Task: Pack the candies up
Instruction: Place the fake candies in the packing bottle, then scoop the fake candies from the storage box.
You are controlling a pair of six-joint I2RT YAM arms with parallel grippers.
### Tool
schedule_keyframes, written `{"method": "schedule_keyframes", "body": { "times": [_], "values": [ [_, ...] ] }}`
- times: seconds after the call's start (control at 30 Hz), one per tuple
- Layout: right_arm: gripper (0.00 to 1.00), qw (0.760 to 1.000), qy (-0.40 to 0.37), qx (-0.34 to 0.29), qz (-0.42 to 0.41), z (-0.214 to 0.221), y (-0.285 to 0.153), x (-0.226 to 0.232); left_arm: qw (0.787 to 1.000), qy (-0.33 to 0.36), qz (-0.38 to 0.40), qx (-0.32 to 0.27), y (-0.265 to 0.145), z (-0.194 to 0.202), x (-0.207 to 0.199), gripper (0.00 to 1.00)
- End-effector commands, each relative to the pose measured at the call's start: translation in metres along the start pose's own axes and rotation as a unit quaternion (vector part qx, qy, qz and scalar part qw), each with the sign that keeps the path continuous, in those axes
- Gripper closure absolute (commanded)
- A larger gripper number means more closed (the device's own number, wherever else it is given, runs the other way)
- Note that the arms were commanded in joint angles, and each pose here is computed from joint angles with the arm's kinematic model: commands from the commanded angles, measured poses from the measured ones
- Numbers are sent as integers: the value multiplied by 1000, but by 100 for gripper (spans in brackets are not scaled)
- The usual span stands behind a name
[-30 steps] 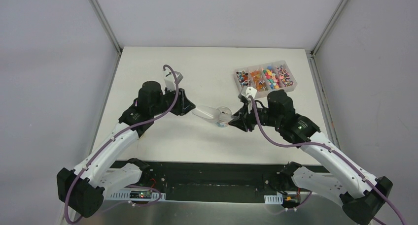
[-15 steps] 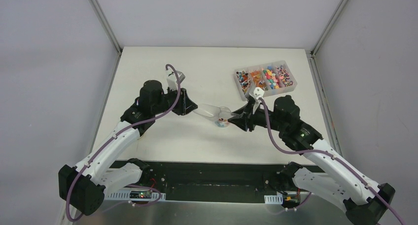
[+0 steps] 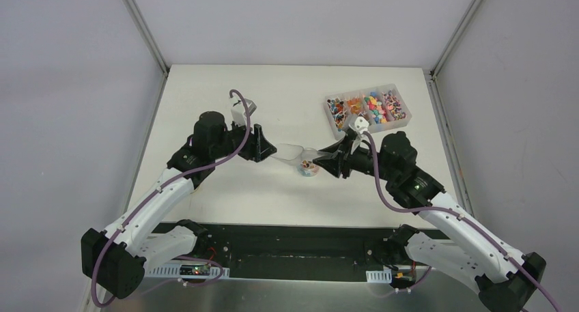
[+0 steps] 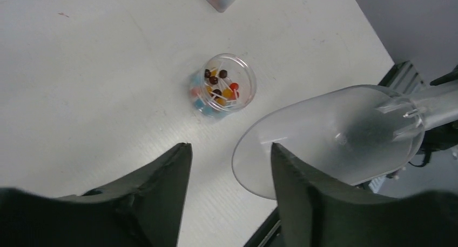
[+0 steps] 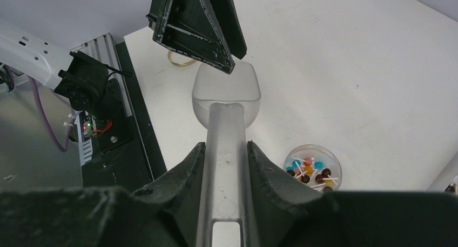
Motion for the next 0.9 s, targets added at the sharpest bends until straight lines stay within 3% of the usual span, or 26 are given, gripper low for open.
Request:
{"method": "schedule_keyframes", "body": {
  "times": [0.0, 0.17, 0.37, 0.6, 0.87],
  "values": [
    [100, 999, -18, -22, 16, -16, 1, -4, 999, 10, -41, -35, -6, -9, 4, 34],
    [100, 996, -40, 28, 78, 0, -8, -20, 992, 24, -95, -82, -21, -22, 11, 2],
    [100, 976, -56, 86, 190, 3, -18, -51, 988, 33, -106, -110, -34, -26, 9, 1],
    [100, 918, -66, 196, 337, 3, -19, -102, 987, 40, -102, -119, -40, -26, 7, 1],
    [100, 869, -58, 268, 411, 8, -8, -146, 990, 37, -83, -105, -37, -22, 3, 1]
  ]
}}
Point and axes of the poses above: each gripper's point midway between its finger pads, its own y axis out along the fingers, its own x axis along the line the jaws close on, z = x × y, the point moved 5 cm from there along -y, back along the fingers, and after that the axes turned 7 degrees about -y, right-handed, at the moved point
